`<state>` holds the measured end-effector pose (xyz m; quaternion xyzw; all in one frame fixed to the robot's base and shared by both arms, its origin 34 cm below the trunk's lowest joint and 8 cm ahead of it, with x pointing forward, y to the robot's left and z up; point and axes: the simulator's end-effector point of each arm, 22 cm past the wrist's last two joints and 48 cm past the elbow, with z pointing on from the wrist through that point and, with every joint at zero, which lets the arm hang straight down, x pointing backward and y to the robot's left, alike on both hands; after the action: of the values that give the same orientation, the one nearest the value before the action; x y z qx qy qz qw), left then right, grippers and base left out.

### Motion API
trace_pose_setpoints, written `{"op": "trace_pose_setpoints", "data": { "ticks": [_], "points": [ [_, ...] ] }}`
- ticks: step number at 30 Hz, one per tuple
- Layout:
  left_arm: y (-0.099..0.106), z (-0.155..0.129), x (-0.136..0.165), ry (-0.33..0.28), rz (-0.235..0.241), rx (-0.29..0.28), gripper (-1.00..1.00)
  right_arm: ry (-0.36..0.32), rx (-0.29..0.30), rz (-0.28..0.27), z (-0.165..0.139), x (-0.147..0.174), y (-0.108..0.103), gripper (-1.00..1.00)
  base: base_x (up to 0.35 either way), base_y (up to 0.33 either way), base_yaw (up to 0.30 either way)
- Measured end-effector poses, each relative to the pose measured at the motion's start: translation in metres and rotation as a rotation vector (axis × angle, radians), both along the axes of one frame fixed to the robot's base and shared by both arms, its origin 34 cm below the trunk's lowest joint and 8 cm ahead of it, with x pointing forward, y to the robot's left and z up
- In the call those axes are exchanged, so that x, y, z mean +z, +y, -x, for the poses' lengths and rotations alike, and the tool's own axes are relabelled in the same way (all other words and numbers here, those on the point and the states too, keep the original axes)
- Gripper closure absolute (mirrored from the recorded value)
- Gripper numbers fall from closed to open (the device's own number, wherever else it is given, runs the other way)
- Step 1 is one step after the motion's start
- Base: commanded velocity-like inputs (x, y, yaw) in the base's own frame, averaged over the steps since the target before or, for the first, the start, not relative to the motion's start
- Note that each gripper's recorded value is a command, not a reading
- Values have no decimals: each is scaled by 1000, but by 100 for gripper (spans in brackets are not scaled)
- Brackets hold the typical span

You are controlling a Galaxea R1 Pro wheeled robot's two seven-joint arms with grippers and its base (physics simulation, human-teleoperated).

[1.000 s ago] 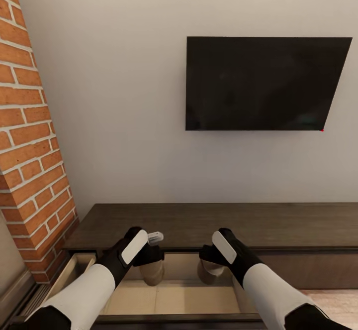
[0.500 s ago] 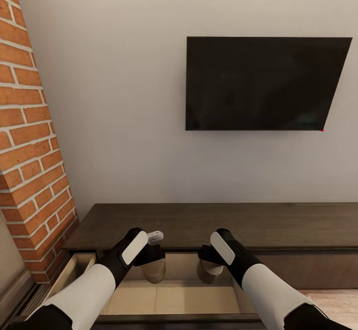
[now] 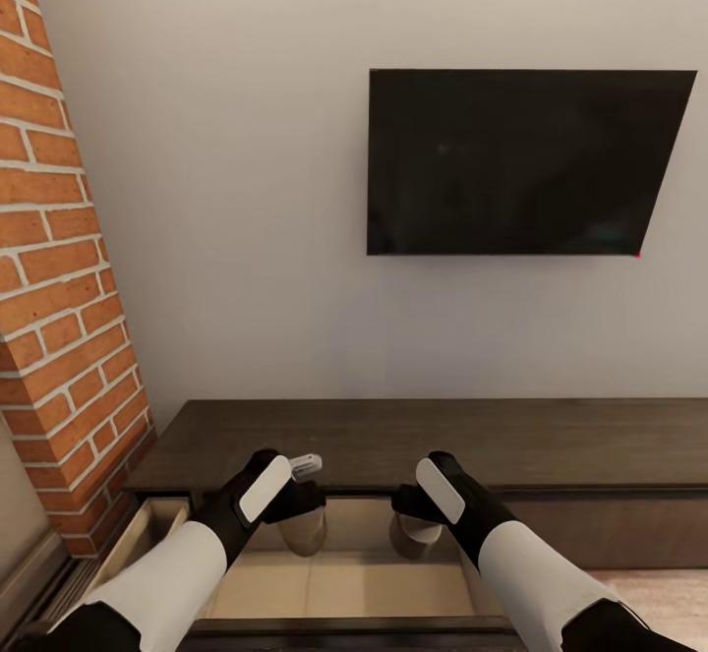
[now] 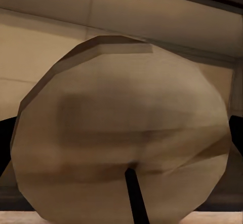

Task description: Place each of the two pumpkins and all three candles from the living room inside a cabinet in the living room (use any cabinet), then make sure every cabinet is closed, and position the cauldron so it is next to a table in the living room.

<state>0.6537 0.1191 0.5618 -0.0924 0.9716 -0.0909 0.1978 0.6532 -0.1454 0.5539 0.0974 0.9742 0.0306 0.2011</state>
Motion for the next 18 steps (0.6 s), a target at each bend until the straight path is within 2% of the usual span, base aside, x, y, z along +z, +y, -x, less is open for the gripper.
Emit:
{"op": "trace_pose_setpoints", "data": {
  "ticks": [12,18],
  "points": [
    [0,5,-26,0,0,-1,100,-1,0,-1,5,-25,0,100,0,0,0],
    [-3,8,-38,-5,17,-8,100,-2,1,-2,8,-38,1,100,0,0,0]
  ]
}}
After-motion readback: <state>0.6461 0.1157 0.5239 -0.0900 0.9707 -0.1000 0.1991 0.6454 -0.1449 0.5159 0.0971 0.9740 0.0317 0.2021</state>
